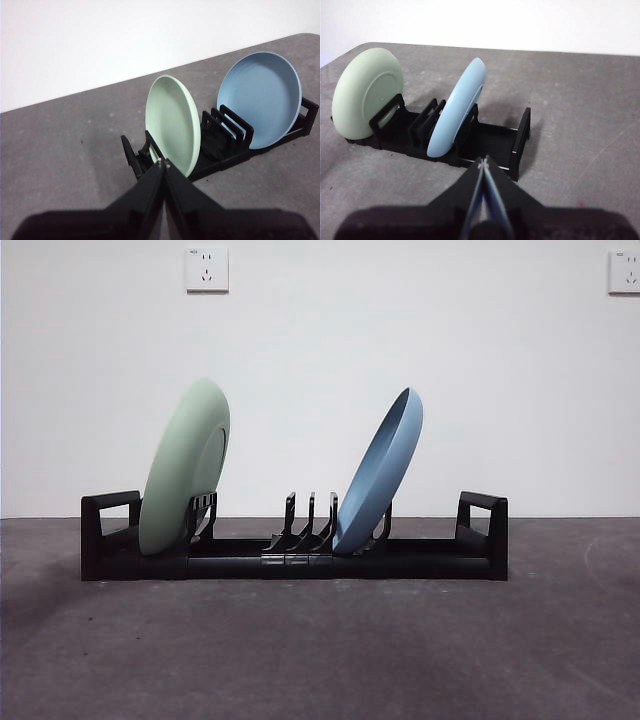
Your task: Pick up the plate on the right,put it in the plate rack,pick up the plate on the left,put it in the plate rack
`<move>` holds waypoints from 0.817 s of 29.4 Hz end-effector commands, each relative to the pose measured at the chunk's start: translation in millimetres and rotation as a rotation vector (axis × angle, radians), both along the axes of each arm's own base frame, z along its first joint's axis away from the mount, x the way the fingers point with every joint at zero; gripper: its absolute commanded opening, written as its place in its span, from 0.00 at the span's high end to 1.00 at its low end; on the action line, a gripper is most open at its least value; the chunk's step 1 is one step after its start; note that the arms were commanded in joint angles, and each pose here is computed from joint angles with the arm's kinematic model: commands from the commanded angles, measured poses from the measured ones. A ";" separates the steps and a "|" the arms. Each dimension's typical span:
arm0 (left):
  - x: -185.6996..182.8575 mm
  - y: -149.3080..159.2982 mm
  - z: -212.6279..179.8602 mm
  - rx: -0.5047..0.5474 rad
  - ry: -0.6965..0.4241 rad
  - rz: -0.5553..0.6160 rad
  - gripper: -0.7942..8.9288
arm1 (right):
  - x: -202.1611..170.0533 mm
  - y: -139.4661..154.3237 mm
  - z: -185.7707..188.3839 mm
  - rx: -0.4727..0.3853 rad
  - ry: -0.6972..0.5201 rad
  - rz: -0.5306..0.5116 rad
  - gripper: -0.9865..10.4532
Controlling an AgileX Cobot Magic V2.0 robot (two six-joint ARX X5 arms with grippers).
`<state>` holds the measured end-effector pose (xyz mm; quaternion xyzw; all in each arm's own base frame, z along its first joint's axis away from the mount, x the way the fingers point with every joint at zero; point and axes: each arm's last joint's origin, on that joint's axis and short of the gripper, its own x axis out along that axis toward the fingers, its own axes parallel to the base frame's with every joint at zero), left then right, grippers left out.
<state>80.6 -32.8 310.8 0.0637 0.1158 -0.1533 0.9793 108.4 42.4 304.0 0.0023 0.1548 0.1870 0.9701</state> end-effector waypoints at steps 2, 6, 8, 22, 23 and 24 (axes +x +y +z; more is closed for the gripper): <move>-0.2 0.6 -3.7 0.002 0.028 0.013 0.92 | 1.3 0.5 -2.5 0.014 0.012 -0.008 0.91; -0.4 0.5 -4.3 0.004 0.035 0.009 0.92 | 1.4 0.5 -2.5 0.014 0.012 -0.008 0.91; -0.4 0.6 -4.3 0.004 0.035 0.009 0.92 | 1.4 0.5 -2.5 0.014 0.012 -0.008 0.91; 2.2 12.0 -48.9 0.055 -0.069 0.082 0.92 | 1.5 0.6 -2.5 0.014 0.012 -0.008 0.91; 3.2 13.7 -59.2 0.042 -0.098 0.092 0.92 | 1.5 0.6 -2.5 0.014 0.012 -0.008 0.91; 4.1 15.4 -69.9 0.029 -0.126 0.101 0.92 | 1.5 0.6 -2.5 0.014 0.012 -0.008 0.91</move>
